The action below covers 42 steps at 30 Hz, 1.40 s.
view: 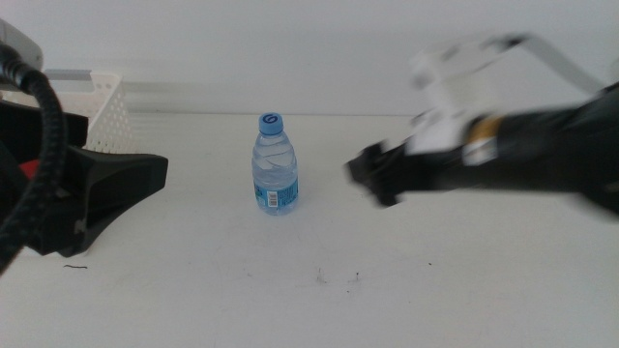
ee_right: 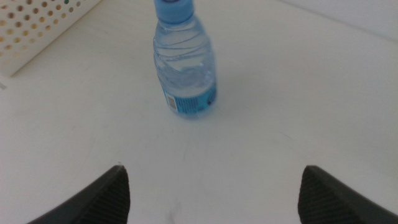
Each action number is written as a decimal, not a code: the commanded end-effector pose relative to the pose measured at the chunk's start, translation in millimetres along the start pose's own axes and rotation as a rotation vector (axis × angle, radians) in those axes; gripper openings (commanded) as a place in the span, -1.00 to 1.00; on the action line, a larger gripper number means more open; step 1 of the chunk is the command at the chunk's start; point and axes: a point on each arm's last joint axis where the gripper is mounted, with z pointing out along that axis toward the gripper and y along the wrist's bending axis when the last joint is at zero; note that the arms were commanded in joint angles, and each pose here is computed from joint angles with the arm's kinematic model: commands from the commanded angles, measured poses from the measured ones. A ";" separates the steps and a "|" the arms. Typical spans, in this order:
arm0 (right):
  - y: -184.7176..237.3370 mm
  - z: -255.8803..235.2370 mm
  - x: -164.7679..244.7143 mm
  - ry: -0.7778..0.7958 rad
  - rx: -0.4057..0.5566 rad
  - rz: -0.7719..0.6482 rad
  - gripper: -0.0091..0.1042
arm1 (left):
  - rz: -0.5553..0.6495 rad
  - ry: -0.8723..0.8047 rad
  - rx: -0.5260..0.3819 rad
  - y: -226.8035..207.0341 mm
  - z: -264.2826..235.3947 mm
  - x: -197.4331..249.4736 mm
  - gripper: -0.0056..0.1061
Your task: Use arms to grab the bottles and put them into the dustbin to the left of the table.
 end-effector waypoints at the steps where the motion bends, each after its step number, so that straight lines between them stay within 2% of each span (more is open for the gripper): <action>1: -2.0 -49.6 -11.7 0.013 0.021 -0.030 0.78 | -0.008 -0.019 -0.001 -0.7 -1.8 -1.7 0.78; 5: -3.0 -111.6 -34.4 -0.071 0.028 -0.030 0.78 | -0.008 -0.019 -0.001 -0.7 -1.8 -1.7 0.78; 9: -3.3 -135.4 -42.1 -0.139 0.026 -0.029 0.78 | -0.008 -0.019 -0.001 -0.7 -1.8 -1.7 0.78; 22: -2.6 -135.1 -41.6 -0.138 0.017 -0.018 0.78 | -0.003 -0.031 -0.012 0.4 -1.8 -2.8 0.78; 26: -2.6 -135.1 -41.6 -0.138 0.017 -0.018 0.78 | 0.067 -0.043 -0.085 6.7 -2.5 -3.7 0.78; 29: -2.6 -135.1 -41.6 -0.138 0.017 -0.018 0.78 | 0.030 -0.117 -0.116 10.7 4.8 1.6 0.78; 32: -2.6 -135.1 -41.6 -0.138 0.017 -0.018 0.78 | -0.029 -0.204 -0.157 15.0 27.2 35.5 0.78; 35: -2.6 -135.1 -41.6 -0.138 0.017 -0.018 0.78 | 0.009 -0.361 -0.216 15.5 48.6 76.8 0.78; 38: -2.6 -135.1 -41.6 -0.138 0.017 -0.018 0.78 | -0.031 -0.511 -0.213 12.9 65.7 121.0 0.78; 42: -2.6 -135.1 -41.6 -0.138 0.017 -0.018 0.78 | -0.050 -0.371 -0.217 13.4 83.3 155.9 0.78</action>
